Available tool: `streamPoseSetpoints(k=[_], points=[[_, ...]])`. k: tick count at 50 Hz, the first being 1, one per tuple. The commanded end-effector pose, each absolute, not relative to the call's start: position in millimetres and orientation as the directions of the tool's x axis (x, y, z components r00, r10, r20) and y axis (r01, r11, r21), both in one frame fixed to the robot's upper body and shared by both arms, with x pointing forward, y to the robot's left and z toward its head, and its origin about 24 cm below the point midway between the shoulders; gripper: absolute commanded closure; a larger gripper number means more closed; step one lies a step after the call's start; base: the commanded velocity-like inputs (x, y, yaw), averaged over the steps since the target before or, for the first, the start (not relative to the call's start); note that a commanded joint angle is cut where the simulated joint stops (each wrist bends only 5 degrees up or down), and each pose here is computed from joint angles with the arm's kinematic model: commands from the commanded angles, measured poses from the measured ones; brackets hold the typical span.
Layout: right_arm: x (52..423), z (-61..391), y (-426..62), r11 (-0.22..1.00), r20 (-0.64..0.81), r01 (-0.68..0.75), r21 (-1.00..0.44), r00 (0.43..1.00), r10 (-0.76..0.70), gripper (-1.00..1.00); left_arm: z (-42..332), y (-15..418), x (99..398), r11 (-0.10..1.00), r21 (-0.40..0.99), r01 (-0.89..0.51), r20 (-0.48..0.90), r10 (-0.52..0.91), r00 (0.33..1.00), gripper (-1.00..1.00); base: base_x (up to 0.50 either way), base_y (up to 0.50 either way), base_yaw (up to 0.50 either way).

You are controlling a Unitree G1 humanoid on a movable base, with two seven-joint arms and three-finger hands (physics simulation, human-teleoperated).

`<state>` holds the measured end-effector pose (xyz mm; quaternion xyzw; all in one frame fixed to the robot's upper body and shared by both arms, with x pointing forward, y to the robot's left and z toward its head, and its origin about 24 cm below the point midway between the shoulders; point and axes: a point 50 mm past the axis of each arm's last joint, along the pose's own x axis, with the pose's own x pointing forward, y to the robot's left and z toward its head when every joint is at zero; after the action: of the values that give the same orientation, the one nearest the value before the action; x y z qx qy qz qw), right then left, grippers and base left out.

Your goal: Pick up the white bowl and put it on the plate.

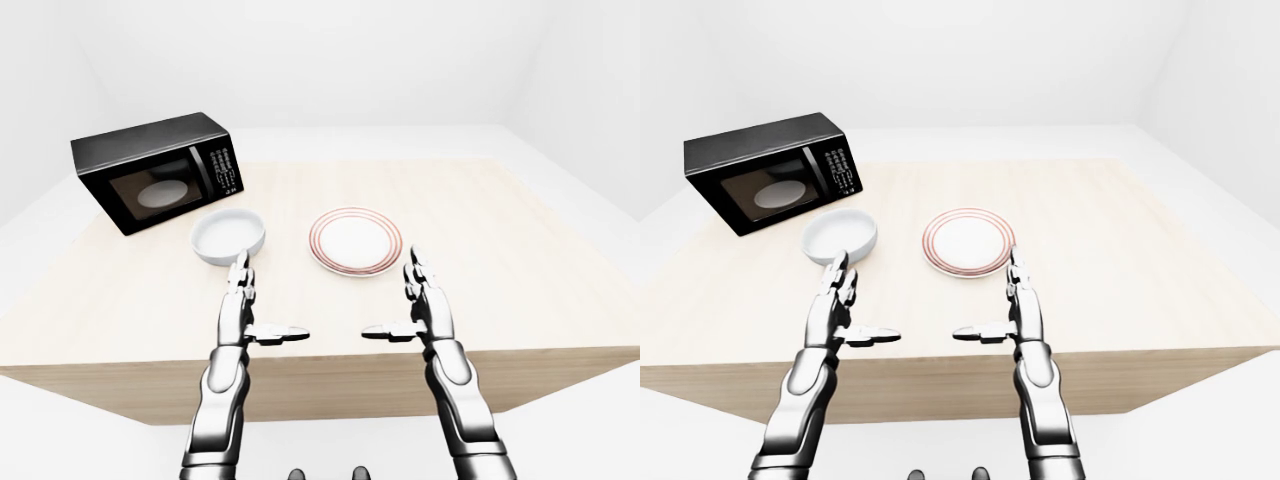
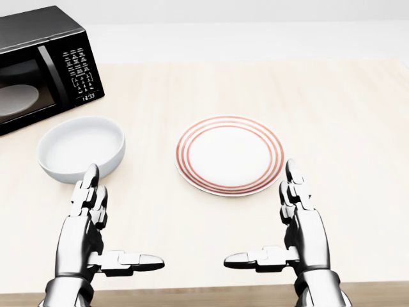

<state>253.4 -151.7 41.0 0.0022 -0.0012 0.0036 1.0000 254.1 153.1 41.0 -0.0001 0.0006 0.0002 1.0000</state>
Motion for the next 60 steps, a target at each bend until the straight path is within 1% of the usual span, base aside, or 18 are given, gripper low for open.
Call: streamPoseSetpoints(k=[1, 17, 60], points=[[253, 42, -156, 1.0, 0.015, -0.022, 0.007, 1.0, 0.022, -1.0, 40, 160, 255, 1.0, 0.0, -0.003, -0.004, 0.003, 1.0, -1.0, 0.0, 0.0, 0.0], [251, 40, -152, 0.999, 0.019, -0.035, -0.029, 0.999, 0.036, -1.0, 40, 160, 255, 1.0, 0.004, 0.001, -0.004, -0.001, 1.0, -1.0, 0.0, 0.03, 0.0], [250, 35, -146, 0.997, 0.011, -0.061, -0.044, 0.998, 0.061, -1.0, 40, 160, 254, 1.0, 0.006, 0.001, -0.006, -0.001, 1.0, -1.0, 0.05, 0.43, 0.0]])
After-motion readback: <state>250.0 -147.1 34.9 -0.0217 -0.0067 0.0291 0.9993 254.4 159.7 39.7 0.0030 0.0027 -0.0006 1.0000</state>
